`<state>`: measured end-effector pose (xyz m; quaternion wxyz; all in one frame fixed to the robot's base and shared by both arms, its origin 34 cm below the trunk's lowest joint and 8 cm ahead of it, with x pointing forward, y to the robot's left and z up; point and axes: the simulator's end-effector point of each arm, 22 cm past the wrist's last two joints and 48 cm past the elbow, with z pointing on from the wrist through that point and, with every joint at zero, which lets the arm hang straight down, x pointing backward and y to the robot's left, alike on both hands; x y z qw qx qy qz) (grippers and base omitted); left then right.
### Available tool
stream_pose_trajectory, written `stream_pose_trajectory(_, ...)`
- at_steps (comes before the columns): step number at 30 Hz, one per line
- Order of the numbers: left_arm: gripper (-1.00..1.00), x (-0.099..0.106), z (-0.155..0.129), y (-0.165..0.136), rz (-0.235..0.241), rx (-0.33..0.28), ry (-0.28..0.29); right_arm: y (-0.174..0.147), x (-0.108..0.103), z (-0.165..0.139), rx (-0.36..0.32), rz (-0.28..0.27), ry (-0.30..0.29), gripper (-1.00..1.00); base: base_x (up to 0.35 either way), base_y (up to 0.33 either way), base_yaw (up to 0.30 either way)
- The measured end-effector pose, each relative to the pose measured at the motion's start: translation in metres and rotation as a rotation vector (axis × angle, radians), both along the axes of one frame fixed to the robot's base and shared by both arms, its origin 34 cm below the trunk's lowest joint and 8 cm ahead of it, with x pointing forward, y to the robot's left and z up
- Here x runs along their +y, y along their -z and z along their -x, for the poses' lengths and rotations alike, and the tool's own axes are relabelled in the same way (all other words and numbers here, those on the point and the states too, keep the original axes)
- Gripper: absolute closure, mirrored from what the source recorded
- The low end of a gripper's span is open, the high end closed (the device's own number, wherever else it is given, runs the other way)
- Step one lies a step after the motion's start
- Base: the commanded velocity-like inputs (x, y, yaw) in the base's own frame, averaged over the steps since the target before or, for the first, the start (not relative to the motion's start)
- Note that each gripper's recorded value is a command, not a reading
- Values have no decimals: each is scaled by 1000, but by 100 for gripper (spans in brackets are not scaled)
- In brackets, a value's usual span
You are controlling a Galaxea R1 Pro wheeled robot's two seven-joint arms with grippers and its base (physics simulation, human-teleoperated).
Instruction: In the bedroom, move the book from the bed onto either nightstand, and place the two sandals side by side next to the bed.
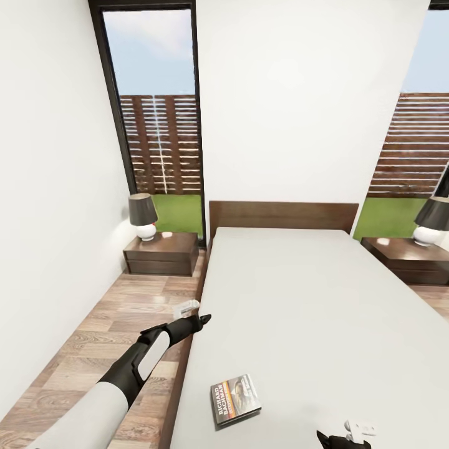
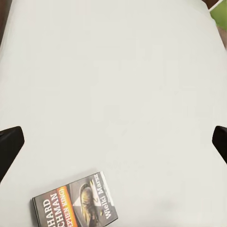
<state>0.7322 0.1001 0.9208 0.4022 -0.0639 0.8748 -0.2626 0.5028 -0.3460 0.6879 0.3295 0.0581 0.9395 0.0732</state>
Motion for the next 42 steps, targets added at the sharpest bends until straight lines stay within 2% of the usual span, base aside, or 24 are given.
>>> stream_pose_trajectory(18,-100,0,-5,17,0,0,0,15,0,-8,-12,0,-4,-100,0,0,0)
stream_pose_trajectory(20,-100,0,-6,19,0,-1,0,13,-2,-15,-43,9,-7,-100,0,0,0)
stream_pose_trajectory(23,-100,0,-7,23,0,-1,0,0,-6,-33,-149,40,-17,-100,0,0,0)
stream_pose_trajectory(27,-100,0,-8,27,0,-1,1,-11,-12,-48,-235,66,-10,-100,0,0,0)
stream_pose_trajectory(31,-100,0,-9,31,0,-1,1,-36,-16,-86,-344,91,11,-100,0,0,0)
stream_pose_trajectory(32,-100,-1,-9,32,1,-1,1,-51,-21,-104,-394,112,32,-100,0,0,0)
stream_pose_trajectory(36,-100,-5,-9,37,0,-2,10,-94,-42,-147,-521,188,129,-100,0,0,0)
stream_pose_trajectory(39,-100,-8,-8,41,-3,-2,18,-111,-52,-162,-567,215,167,-100,0,0,0)
stream_pose_trajectory(42,-100,-10,-8,45,-6,-2,23,-117,-57,-169,-587,225,187,-100,0,0,0)
